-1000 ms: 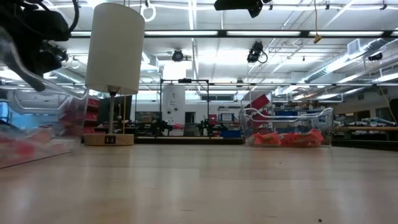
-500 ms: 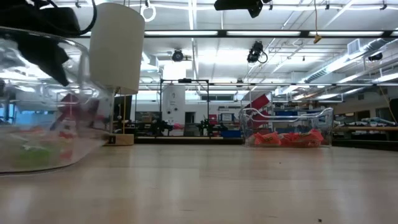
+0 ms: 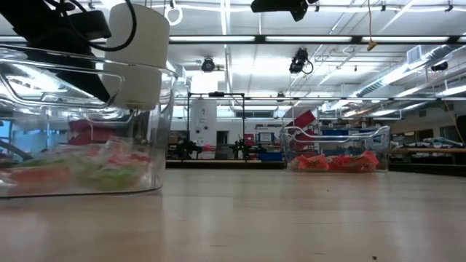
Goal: Sort candy
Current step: Move the bottom left transparent bin to the middle left of the table
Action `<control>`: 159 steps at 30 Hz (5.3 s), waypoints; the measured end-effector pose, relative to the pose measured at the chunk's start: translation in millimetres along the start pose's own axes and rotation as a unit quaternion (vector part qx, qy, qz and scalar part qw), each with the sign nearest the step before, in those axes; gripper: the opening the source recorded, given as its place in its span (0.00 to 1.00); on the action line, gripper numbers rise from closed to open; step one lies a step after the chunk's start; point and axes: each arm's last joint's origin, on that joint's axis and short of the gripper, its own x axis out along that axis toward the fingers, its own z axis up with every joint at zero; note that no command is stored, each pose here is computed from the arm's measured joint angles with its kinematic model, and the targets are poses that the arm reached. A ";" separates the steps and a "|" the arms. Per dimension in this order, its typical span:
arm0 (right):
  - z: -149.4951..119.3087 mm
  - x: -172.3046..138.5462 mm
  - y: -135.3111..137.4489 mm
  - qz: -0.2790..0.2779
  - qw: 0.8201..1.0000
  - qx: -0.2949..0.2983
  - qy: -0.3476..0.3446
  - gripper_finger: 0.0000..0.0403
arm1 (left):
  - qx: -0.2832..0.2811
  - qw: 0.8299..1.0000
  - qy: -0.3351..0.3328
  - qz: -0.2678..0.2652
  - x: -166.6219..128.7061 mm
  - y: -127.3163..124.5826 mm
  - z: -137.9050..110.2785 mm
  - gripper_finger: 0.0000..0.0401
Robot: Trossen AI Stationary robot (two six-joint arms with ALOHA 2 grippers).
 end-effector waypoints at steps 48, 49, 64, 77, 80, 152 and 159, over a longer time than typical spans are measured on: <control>-0.2 -3.1 11.9 0.018 1.000 -0.006 0.000 0.00 | 0.033 0.965 0.241 -0.100 -17.3 6.5 -17.6 0.01; -0.2 -3.1 11.9 0.018 1.000 -0.006 0.000 0.00 | 0.031 0.967 0.233 -0.098 -15.8 5.9 -17.5 0.01; -0.5 -1.6 12.3 0.018 1.000 -0.004 0.000 0.00 | 0.016 0.994 0.091 0.062 -9.1 11.8 -9.0 0.00; -39.6 53.1 29.2 0.022 0.994 0.041 0.101 0.00 | 0.032 0.976 0.124 -0.175 -32.4 -2.6 18.9 0.00; -54.1 72.5 35.3 0.020 0.991 0.053 0.122 0.00 | 0.034 0.971 0.128 -0.200 -34.0 -5.5 18.8 0.00; -86.9 124.2 105.0 0.034 0.995 0.096 0.024 0.00 | 0.137 0.913 0.017 -0.384 -39.0 -107.1 -17.6 0.00; -93.9 125.4 99.0 -0.001 0.994 0.092 0.055 0.00 | 0.140 0.935 0.003 -0.326 -29.3 -114.1 -21.0 0.00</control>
